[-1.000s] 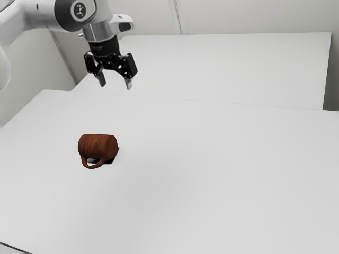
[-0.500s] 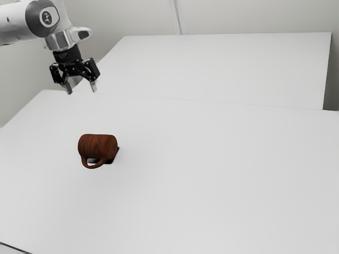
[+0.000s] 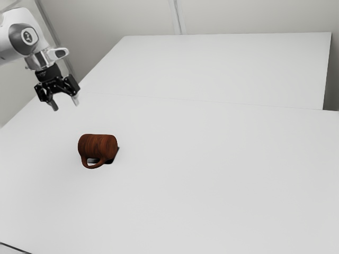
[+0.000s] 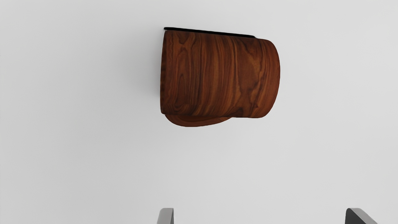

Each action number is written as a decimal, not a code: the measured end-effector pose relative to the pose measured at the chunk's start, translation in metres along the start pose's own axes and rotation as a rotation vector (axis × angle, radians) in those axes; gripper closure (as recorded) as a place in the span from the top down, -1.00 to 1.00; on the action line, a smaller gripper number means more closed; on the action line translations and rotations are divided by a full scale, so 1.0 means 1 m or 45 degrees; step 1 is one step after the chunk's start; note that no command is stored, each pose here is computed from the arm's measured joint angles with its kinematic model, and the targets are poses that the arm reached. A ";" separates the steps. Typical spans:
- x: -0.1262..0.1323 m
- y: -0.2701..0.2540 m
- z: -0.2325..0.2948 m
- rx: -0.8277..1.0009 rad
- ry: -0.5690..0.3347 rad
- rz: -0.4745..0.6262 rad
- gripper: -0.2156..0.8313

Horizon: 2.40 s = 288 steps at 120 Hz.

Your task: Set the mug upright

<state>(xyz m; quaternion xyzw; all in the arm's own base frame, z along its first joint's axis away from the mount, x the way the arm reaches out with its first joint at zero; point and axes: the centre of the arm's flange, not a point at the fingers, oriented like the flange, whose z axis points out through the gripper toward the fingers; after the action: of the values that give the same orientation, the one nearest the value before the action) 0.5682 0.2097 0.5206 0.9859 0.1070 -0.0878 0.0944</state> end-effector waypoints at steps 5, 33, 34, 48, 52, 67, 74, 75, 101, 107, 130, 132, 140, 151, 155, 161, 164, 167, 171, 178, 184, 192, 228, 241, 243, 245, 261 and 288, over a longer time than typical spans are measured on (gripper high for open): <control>0.001 -0.010 0.004 -0.016 0.001 0.001 0.59; 0.013 -0.050 0.050 -0.118 -0.014 0.023 0.59; 0.013 -0.051 0.052 -0.121 -0.014 0.025 0.59; 0.015 -0.060 0.069 -0.162 0.003 0.044 0.59; 0.015 -0.061 0.071 -0.170 0.012 0.052 0.59; 0.019 -0.068 0.085 -0.189 0.031 0.078 0.59; 0.022 -0.075 0.093 -0.204 0.036 0.083 0.59; 0.022 -0.076 0.094 -0.206 0.037 0.083 0.59; 0.034 -0.086 0.117 -0.260 0.057 0.119 0.59; 0.035 -0.087 0.122 -0.279 0.061 0.125 0.59; 0.035 -0.096 0.147 -0.380 0.081 0.121 0.59; 0.036 -0.096 0.150 -0.390 0.083 0.120 0.59; 0.037 -0.098 0.163 -0.436 0.090 0.117 0.59; 0.037 -0.098 0.176 -0.500 0.112 0.113 0.59; 0.037 -0.098 0.179 -0.526 0.123 0.108 0.59; 0.037 -0.099 0.181 -0.559 0.147 0.107 0.59; 0.037 -0.099 0.181 -0.576 0.161 0.107 0.59; 0.038 -0.099 0.181 -0.591 0.175 0.109 0.59; 0.039 -0.099 0.181 -0.610 0.192 0.111 0.59; 0.039 -0.101 0.181 -0.651 0.223 0.113 0.59; 0.040 -0.104 0.183 -0.686 0.244 0.112 0.59; 0.040 -0.106 0.187 -0.724 0.264 0.113 0.58; 0.038 -0.107 0.205 -0.870 0.342 0.146 0.35; 0.038 -0.106 0.207 -0.890 0.366 0.171 -0.04; 0.039 -0.106 0.207 -0.892 0.369 0.175 -0.09; 0.039 -0.106 0.206 -0.892 0.373 0.180 -0.14; 0.039 -0.104 0.204 -0.885 0.397 0.215 -0.47; 0.034 -0.085 0.183 -0.851 0.439 0.300 -0.73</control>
<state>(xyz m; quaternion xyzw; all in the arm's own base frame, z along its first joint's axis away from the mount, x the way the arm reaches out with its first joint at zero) 0.5535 0.2599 0.3226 0.9066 0.0300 0.1301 0.4004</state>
